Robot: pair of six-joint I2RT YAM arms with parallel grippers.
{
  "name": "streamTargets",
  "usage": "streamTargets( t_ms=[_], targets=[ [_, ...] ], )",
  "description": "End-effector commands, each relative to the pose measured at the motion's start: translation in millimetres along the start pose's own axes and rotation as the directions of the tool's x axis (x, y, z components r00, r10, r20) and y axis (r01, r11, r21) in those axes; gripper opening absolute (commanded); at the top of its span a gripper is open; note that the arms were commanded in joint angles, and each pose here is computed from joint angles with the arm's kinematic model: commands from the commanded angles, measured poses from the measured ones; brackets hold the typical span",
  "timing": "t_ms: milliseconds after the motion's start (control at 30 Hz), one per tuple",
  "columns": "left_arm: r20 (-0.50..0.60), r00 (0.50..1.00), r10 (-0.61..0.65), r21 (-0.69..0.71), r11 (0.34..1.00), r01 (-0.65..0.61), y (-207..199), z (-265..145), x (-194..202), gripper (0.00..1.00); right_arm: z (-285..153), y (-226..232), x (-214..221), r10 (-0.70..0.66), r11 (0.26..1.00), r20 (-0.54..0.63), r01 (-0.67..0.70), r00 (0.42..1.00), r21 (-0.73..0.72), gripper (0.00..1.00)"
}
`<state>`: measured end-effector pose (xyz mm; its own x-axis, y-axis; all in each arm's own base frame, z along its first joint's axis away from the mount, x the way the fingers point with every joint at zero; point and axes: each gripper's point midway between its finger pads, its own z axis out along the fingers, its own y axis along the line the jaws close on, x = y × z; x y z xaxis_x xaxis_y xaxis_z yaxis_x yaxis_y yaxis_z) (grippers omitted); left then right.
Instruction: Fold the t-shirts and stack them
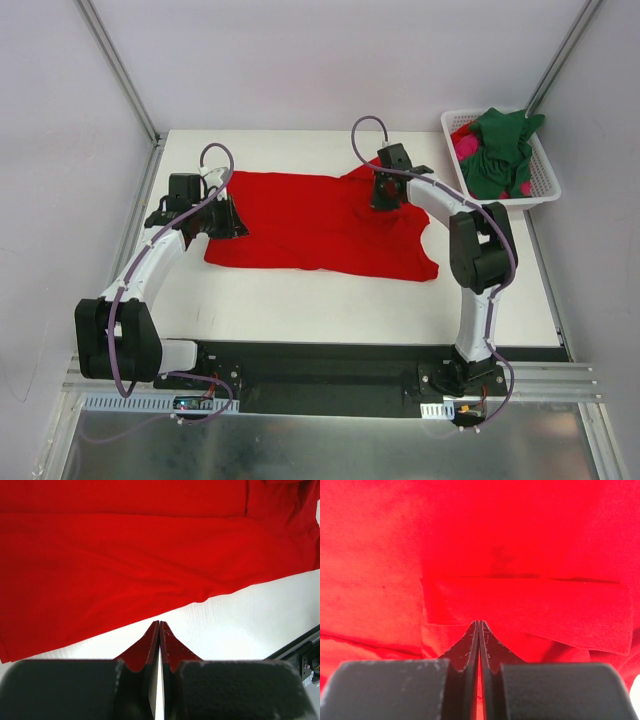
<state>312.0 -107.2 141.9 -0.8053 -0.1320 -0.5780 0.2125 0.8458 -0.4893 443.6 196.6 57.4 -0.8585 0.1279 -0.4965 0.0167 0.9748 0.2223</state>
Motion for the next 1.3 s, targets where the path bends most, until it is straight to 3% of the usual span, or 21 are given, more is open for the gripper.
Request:
streamTargets(
  t_ms=[0,200,667,1267],
  targets=[
    [0.024,0.999,0.034,0.000,0.999,-0.034,1,-1,-8,0.01,-10,22,-21,0.011,0.996,0.066,-0.005,0.998,-0.092,0.01],
    [0.023,0.999,0.031,0.008,0.999,-0.031,0,-2,-7,0.01,-29,22,-25,0.001,0.994,0.117,0.011,0.993,-0.109,0.01],
    [0.017,1.000,0.021,0.016,1.000,-0.022,0,1,-4,0.01,-29,-30,20,-0.045,0.992,-0.018,0.046,0.999,0.115,0.01],
    [0.010,1.000,0.021,0.004,1.000,-0.021,4,4,-3,0.01,-14,-44,13,-0.060,0.970,-0.083,0.078,0.995,0.231,0.02]
  ],
)
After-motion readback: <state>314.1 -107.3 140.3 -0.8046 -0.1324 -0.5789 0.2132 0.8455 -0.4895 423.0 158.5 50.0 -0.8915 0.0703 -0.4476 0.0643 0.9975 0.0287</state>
